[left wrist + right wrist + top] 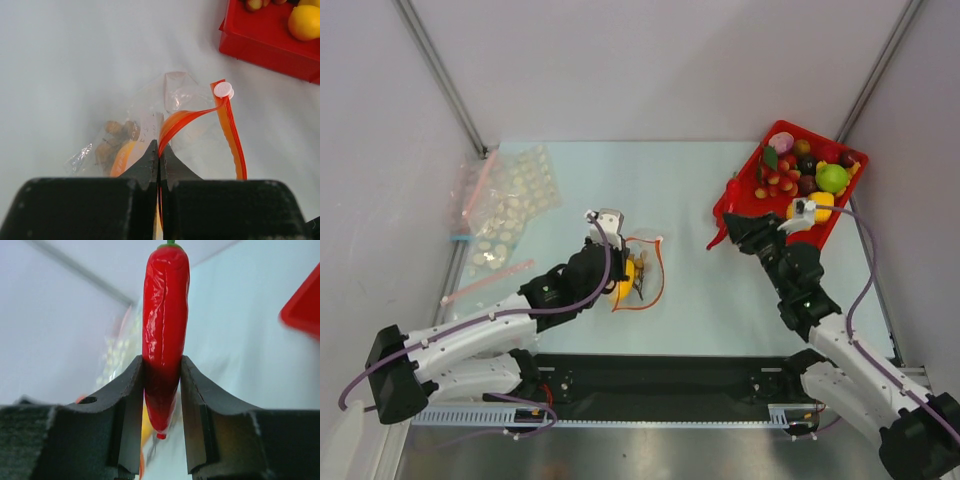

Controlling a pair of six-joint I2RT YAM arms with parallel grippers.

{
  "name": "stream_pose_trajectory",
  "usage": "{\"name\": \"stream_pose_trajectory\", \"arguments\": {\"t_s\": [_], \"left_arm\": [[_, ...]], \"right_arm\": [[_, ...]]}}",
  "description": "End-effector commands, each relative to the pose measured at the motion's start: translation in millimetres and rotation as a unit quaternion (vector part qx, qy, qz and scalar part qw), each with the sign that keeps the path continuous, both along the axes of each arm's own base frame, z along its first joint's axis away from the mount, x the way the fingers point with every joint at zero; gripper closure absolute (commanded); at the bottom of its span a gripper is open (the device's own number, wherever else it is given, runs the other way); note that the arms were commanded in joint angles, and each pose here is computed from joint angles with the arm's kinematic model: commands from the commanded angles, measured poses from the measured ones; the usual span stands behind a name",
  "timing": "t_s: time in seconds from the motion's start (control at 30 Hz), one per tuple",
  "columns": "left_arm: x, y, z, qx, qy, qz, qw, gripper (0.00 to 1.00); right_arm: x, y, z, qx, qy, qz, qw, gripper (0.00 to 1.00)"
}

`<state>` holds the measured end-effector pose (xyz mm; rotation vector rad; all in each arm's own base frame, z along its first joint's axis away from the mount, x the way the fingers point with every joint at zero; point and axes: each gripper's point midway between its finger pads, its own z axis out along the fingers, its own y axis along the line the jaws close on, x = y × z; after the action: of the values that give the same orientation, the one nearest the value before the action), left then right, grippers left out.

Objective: Place the food in the zip-top bag and seal the zipper
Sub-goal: Place the fake vegetable in the zipper food storage bag.

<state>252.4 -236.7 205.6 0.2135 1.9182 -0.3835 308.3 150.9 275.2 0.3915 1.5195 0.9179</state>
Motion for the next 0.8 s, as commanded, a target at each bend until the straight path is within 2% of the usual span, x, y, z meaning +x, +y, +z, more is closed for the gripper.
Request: {"name": "stream_pose_trajectory", "arguments": {"t_s": [0.0, 0.1, 0.13, 0.23, 0.57, 0.77], "left_arm": [[6, -1, 23, -0.014, -0.021, 0.006, 1.000, 1.00], [6, -2, 19, 0.002, -0.015, 0.003, 1.000, 1.00], [7, -3, 22, 0.004, -0.015, 0.005, 1.000, 1.00], [10, -4, 18, 0.015, -0.007, 0.011, 1.000, 1.00], [11, -2, 19, 0.005, 0.000, 0.018, 1.000, 1.00], [6, -2, 27, -0.026, 0.005, 0.001, 1.000, 1.00]], "right_arm": [[-34, 31, 31, -0.016, -0.079, 0.061, 0.995, 0.91], [-60, 63, 53, -0.059, -0.121, 0.103, 0.986, 0.91], [-65, 69, 54, -0.098, -0.142, 0.106, 0.979, 0.92], [-82, 87, 56, -0.133, -0.168, 0.109, 0.971, 0.92], [-122, 124, 57, -0.185, -0.227, 0.123, 0.948, 0.93], [-142, 142, 59, -0.186, -0.254, 0.122, 0.941, 0.94]]}}
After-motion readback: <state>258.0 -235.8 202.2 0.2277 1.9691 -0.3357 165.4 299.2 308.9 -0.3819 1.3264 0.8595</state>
